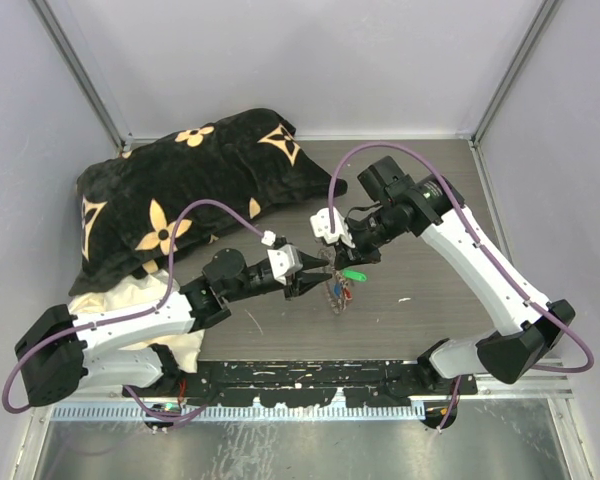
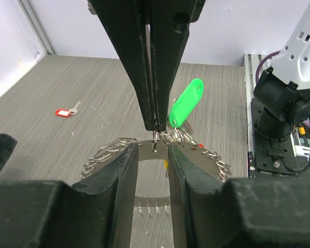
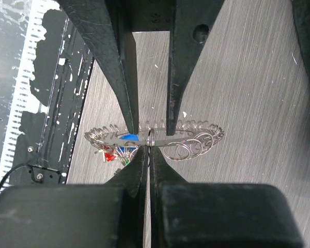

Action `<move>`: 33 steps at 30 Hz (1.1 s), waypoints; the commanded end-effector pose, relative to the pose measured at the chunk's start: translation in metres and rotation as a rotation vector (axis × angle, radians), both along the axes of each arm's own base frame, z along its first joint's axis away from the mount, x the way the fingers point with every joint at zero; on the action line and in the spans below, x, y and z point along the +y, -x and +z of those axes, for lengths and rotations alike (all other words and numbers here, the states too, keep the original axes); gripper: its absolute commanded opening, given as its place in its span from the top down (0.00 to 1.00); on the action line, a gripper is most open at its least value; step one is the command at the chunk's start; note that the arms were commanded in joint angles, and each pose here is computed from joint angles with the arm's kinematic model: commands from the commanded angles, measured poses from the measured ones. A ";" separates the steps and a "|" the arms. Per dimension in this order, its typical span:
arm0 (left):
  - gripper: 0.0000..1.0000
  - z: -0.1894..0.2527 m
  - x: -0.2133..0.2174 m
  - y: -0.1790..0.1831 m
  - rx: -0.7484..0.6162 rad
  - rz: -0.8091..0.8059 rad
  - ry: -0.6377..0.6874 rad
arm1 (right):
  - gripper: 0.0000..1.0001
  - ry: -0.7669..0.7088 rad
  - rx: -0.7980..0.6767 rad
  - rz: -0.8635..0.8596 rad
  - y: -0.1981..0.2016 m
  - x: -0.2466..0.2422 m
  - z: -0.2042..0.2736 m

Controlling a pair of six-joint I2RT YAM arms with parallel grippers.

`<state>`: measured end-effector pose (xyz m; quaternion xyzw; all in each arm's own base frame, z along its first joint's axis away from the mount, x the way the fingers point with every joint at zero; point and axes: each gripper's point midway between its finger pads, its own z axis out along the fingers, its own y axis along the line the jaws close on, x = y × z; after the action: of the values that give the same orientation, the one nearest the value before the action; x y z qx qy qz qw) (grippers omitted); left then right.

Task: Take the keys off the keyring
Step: Remove the key from the keyring.

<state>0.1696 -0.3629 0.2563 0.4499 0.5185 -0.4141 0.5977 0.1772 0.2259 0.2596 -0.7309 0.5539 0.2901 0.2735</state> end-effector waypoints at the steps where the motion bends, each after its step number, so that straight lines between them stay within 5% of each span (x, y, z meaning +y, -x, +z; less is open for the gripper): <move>1: 0.70 0.053 -0.004 -0.004 -0.083 0.008 0.168 | 0.99 -0.004 -0.059 0.012 -0.001 0.000 0.015; 33: 0.82 0.038 -0.015 0.000 -0.050 -0.047 0.117 | 0.99 -0.039 -0.021 0.035 0.005 0.010 0.019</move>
<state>0.1696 -0.3731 0.2596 0.4436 0.5050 -0.4340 0.5999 0.1747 0.2251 0.2587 -0.7378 0.5560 0.2822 0.2586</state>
